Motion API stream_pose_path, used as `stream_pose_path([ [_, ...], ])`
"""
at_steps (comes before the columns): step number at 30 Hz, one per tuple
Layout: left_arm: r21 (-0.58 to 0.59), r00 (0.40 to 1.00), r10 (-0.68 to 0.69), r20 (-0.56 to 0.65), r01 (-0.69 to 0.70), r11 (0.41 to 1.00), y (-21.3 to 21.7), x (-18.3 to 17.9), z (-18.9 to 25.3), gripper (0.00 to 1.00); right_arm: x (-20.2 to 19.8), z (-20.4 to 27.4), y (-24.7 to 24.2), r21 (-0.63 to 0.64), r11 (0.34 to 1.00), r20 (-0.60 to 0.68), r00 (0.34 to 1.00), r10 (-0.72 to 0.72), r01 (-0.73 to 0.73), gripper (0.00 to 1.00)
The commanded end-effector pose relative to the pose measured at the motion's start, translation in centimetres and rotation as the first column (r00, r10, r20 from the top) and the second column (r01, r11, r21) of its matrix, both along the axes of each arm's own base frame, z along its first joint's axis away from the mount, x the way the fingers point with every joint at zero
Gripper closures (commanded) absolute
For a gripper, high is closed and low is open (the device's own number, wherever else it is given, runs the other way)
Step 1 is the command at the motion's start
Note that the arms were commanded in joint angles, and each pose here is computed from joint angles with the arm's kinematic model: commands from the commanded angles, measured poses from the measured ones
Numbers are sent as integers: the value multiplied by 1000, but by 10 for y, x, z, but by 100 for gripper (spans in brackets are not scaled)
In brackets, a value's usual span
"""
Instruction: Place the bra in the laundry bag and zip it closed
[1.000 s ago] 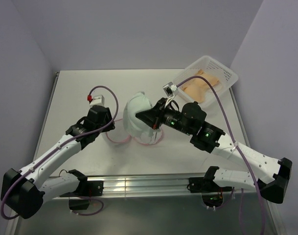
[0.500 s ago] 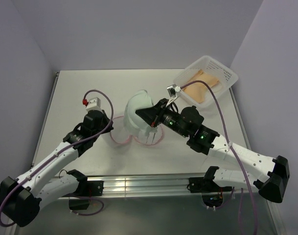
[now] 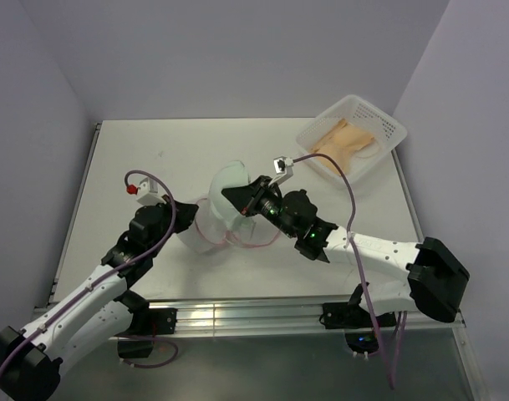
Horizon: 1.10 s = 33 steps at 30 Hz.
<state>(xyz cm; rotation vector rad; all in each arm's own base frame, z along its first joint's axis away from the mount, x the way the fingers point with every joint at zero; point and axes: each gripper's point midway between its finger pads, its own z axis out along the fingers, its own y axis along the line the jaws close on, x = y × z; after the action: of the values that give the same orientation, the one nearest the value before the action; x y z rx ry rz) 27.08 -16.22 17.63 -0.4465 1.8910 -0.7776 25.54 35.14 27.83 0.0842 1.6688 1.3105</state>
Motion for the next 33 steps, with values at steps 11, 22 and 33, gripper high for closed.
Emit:
stream_pose_path([
  [11, -110, 996, 23, 82, -14, 994, -1, 3, 18, 100, -14, -57, 53, 3, 984, -82, 981, 175, -176, 100],
  [22, -121, 993, -26, 114, 40, 992, -11, 3, 26, 100, -25, -128, 81, -169, 944, -215, 945, 245, -283, 100],
  [33, -166, 987, -139, 77, 150, 975, -32, -8, 7, 100, -9, -119, 85, -192, 953, -229, 955, 190, -236, 100],
])
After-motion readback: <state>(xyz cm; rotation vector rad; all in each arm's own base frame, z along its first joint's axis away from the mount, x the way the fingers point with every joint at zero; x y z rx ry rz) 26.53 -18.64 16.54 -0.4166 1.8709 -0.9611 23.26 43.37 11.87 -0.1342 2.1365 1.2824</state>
